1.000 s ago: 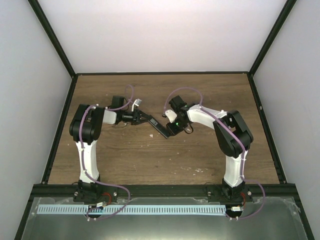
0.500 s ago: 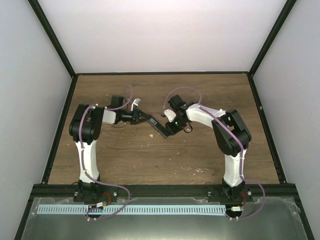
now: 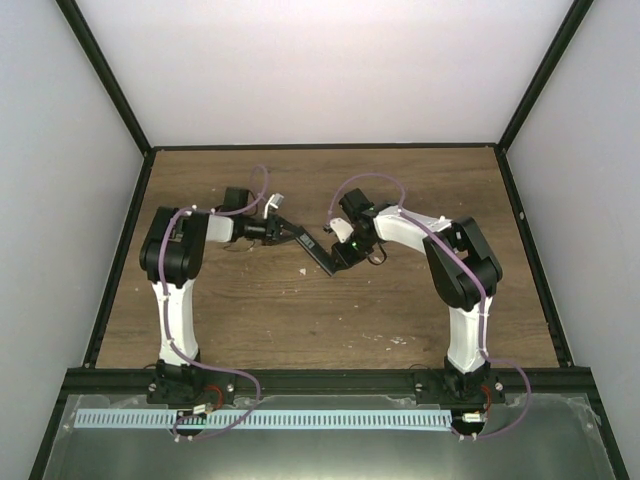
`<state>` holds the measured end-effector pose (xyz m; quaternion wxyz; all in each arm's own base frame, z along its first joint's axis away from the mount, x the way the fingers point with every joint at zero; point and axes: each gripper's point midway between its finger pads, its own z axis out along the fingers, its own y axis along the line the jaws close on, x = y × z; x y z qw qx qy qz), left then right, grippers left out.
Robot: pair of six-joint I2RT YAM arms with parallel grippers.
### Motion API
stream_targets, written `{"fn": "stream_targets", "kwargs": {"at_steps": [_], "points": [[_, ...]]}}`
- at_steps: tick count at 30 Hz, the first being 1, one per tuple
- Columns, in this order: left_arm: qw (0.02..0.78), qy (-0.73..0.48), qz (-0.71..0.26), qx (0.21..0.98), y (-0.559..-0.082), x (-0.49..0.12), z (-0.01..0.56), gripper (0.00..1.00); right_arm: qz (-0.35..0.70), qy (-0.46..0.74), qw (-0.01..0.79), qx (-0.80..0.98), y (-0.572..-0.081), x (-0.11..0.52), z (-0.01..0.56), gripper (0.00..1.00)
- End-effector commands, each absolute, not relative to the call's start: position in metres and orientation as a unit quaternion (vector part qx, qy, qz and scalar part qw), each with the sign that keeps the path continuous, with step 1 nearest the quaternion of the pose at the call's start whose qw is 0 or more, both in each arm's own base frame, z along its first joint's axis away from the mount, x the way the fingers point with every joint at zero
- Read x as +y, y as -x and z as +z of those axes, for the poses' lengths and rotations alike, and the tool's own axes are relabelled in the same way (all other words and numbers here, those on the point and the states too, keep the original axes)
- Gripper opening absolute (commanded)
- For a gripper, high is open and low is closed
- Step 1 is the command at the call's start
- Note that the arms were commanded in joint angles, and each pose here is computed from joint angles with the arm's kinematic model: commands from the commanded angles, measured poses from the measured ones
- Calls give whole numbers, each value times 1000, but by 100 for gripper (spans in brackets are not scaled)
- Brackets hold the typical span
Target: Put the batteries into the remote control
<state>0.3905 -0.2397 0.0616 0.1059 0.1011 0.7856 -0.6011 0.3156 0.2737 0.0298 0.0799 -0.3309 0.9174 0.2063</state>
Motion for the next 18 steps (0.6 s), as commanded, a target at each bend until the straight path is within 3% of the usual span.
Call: {"fn": "stream_targets", "kwargs": {"at_steps": [1, 18], "points": [[74, -147, -600, 783, -371, -258, 49, 0, 183, 334, 102, 919, -336, 278, 5, 19], [25, -182, -604, 776, -347, -274, 42, 0, 170, 321, 130, 923, -364, 275, 11, 19]]}}
